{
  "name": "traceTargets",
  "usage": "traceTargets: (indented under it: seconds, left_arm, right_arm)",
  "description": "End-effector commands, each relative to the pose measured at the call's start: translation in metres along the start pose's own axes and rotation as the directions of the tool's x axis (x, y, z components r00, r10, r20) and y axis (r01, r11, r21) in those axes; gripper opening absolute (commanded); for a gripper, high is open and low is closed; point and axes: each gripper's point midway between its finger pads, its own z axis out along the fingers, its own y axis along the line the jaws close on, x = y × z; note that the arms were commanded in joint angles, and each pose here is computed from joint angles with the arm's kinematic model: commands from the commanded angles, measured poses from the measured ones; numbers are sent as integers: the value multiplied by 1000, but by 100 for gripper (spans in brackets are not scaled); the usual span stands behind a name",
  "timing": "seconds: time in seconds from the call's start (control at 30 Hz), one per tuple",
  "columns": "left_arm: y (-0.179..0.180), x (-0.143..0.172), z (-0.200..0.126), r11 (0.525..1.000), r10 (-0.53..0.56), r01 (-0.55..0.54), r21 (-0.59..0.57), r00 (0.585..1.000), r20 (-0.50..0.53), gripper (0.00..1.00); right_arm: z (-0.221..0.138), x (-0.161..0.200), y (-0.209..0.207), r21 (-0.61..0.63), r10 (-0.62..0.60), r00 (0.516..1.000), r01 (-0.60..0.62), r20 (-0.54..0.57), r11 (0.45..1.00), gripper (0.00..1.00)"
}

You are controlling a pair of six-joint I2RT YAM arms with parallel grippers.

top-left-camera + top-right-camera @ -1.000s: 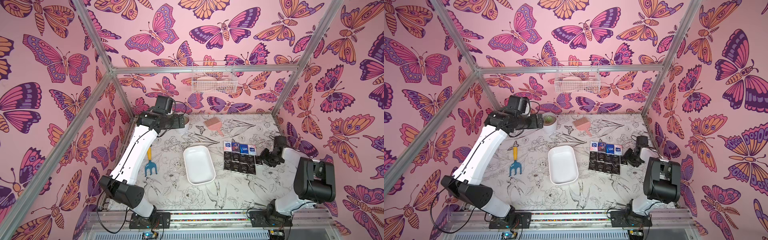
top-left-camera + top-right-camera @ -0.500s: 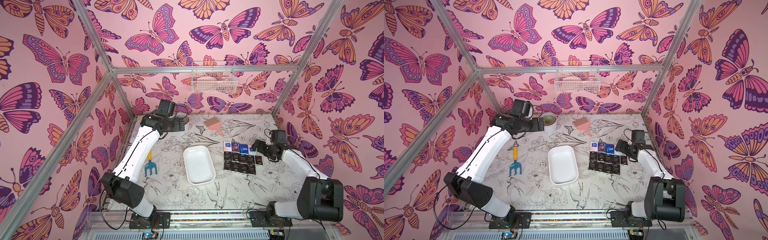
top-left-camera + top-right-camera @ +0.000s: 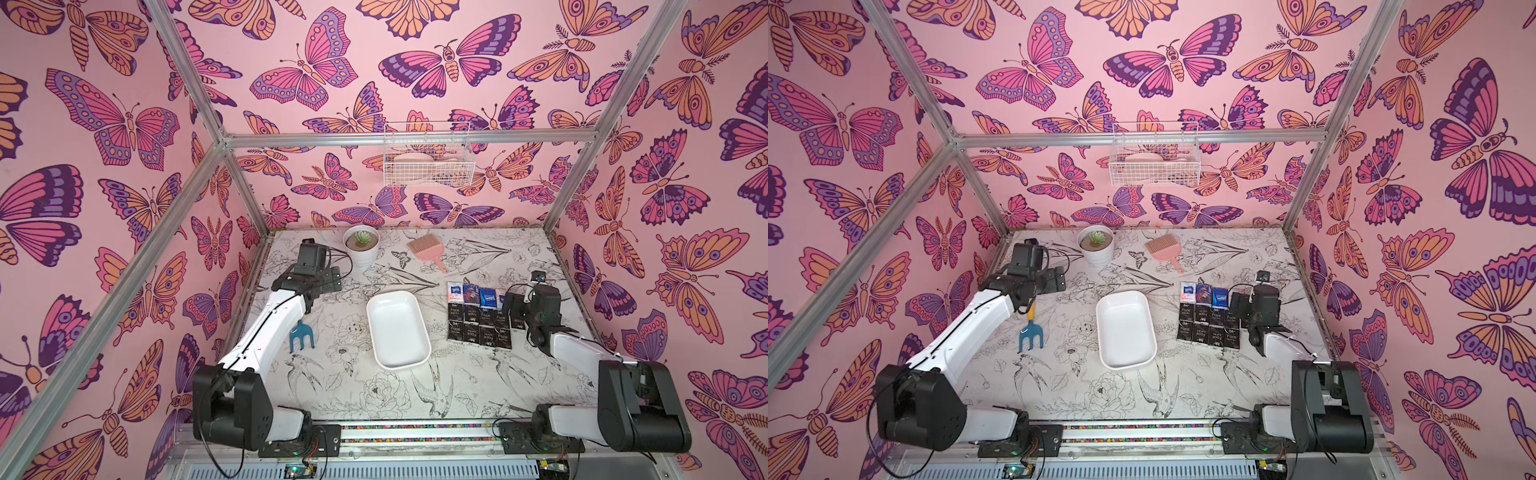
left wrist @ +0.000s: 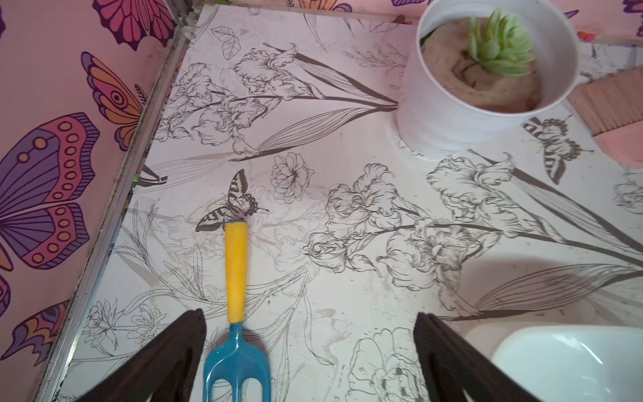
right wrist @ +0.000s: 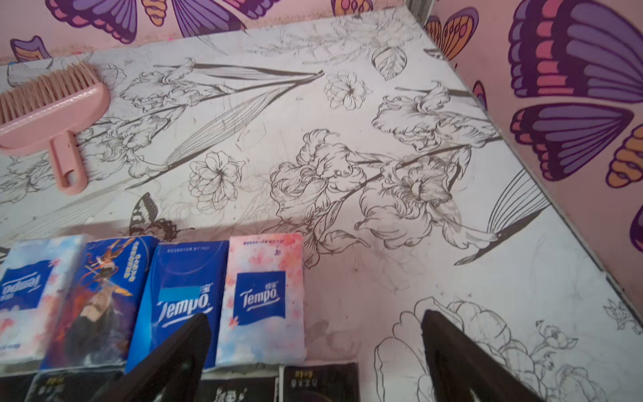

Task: Take the pocket tissues out of the storage box
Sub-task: Reset both arms

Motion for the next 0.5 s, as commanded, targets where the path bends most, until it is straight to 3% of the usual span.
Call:
traceTargets:
  seconds: [0.0, 0.23, 0.47]
  left_arm:
    - [9, -26, 4, 999, 30, -22, -40, 980, 195, 100]
    - [20, -1, 40, 997, 45, -26, -68, 958, 284, 100]
    - [16, 5, 52, 993, 108, -87, -74, 929, 355, 100]
  right_arm:
    - [2, -31, 0, 7, -32, 984, 31, 177, 999, 99]
    - [8, -18, -9, 49, -3, 967, -10, 254, 999, 98]
    - [11, -17, -27, 149, 36, 978, -68, 207, 986, 99]
